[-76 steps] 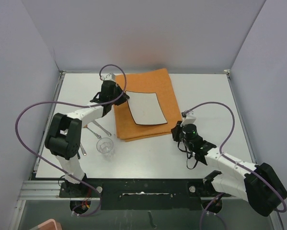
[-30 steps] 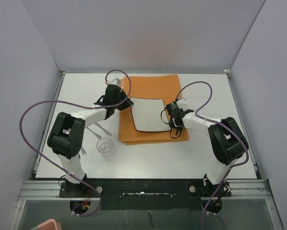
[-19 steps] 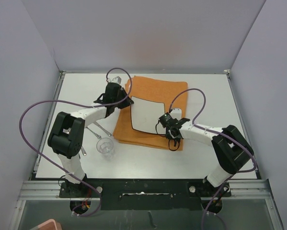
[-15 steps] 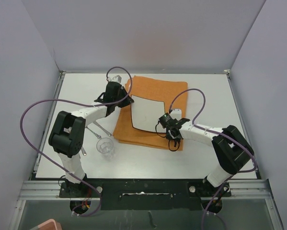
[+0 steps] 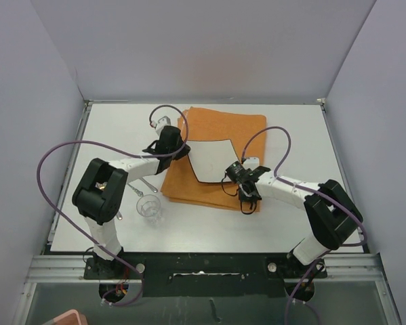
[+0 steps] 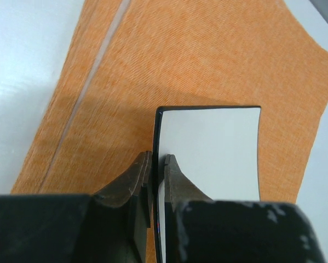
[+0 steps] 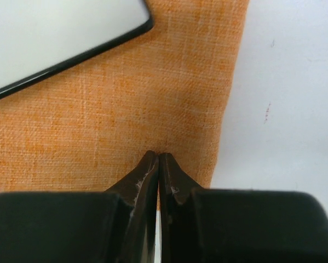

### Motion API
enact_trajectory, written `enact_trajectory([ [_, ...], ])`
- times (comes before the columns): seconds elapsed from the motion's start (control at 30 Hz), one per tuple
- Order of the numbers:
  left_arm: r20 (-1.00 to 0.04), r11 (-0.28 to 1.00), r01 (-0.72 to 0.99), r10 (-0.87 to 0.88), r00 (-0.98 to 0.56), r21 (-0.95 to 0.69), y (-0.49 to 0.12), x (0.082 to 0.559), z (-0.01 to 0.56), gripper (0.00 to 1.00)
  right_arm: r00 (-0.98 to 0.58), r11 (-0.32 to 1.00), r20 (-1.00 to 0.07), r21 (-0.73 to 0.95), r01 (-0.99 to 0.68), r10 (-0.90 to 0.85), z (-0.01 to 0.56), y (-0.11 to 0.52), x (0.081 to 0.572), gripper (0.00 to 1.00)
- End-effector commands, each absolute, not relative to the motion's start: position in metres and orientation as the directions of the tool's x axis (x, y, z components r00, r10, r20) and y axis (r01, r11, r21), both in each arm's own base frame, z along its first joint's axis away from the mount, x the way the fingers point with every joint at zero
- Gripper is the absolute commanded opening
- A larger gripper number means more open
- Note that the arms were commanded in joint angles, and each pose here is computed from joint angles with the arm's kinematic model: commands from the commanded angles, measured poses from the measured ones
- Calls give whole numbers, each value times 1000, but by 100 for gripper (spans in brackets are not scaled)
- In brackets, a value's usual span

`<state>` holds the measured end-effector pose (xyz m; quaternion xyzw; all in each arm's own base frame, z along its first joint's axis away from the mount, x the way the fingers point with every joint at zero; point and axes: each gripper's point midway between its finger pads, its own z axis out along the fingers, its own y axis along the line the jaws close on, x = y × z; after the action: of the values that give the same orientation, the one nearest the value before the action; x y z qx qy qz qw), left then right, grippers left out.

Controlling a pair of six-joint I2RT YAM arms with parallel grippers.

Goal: Set the dinner table for one person
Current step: Place the plate on the napkin, then adjust the plate on the napkin.

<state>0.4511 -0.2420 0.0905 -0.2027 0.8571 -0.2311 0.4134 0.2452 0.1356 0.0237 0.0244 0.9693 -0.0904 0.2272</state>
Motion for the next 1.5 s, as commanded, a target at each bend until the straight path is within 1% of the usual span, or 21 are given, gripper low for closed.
enact_trajectory([
  [0.0,-566,715,-246,-678,-468,-654,-245,461,91,0,-873,987,-487,-126,97,23,48,144,251,0],
  [0.07,-558,711,-272,-687,-466,-648,-252,458,82,0,-868,989,-495,-117,94,24,50,146,252,0],
  [0.17,-511,664,-312,-734,-449,-680,-263,452,68,0,-866,989,-499,-112,95,27,54,148,253,0],
  [0.23,-509,662,-321,-737,-444,-678,-269,449,65,0,-864,989,-503,-108,97,29,58,148,254,0],
  [0.33,-522,683,-288,-712,-469,-672,-288,442,64,0,-856,990,-515,-101,98,32,65,150,256,0],
  [0.43,-521,705,-223,-666,-534,-673,-305,438,63,0,-848,992,-530,-89,93,32,73,152,260,0],
  [0.5,-532,734,-184,-618,-579,-653,-311,434,65,11,-840,993,-543,-77,86,30,80,155,263,0],
  [0.57,-567,777,-149,-561,-603,-611,-312,432,73,16,-827,995,-561,-60,79,32,89,159,268,1],
  [0.6,-588,799,-133,-533,-608,-586,-310,430,77,18,-818,996,-573,-47,78,37,95,161,272,6],
  [0.63,-605,813,-112,-509,-613,-571,-309,429,82,20,-806,997,-590,-32,75,42,101,164,275,13],
  [0.7,-639,840,-71,-462,-615,-539,-305,426,93,26,-775,997,-629,3,75,61,115,168,283,33],
  [0.73,-653,851,-50,-437,-619,-523,-304,423,98,27,-756,997,-651,23,76,72,122,170,287,43],
  [0.77,-664,861,-31,-414,-623,-508,-303,420,104,28,-734,996,-674,40,81,87,130,171,291,49],
  [0.8,-680,873,-11,-387,-623,-487,-301,416,108,28,-709,994,-697,59,90,105,139,170,295,52],
  [0.87,-704,894,7,-348,-619,-448,-294,407,117,30,-673,988,-724,103,111,151,149,168,305,54],
  [0.97,-714,911,-31,-343,-610,-411,-278,385,123,31,-641,973,-732,187,138,232,152,165,321,56],
  [1.1,-764,924,-50,-342,-547,-378,-263,358,139,31,-647,950,-696,234,205,311,141,156,329,56],
  [1.2,-747,924,-53,-338,-572,-378,-258,346,132,31,-617,924,-688,279,262,383,134,149,332,57],
  [1.37,-702,924,-111,-353,-618,-367,-249,331,113,31,-574,866,-650,334,372,497,113,137,333,57],
  [1.47,-654,910,-142,-382,-653,-389,-251,320,94,31,-548,826,-625,344,446,556,99,131,328,57],
])
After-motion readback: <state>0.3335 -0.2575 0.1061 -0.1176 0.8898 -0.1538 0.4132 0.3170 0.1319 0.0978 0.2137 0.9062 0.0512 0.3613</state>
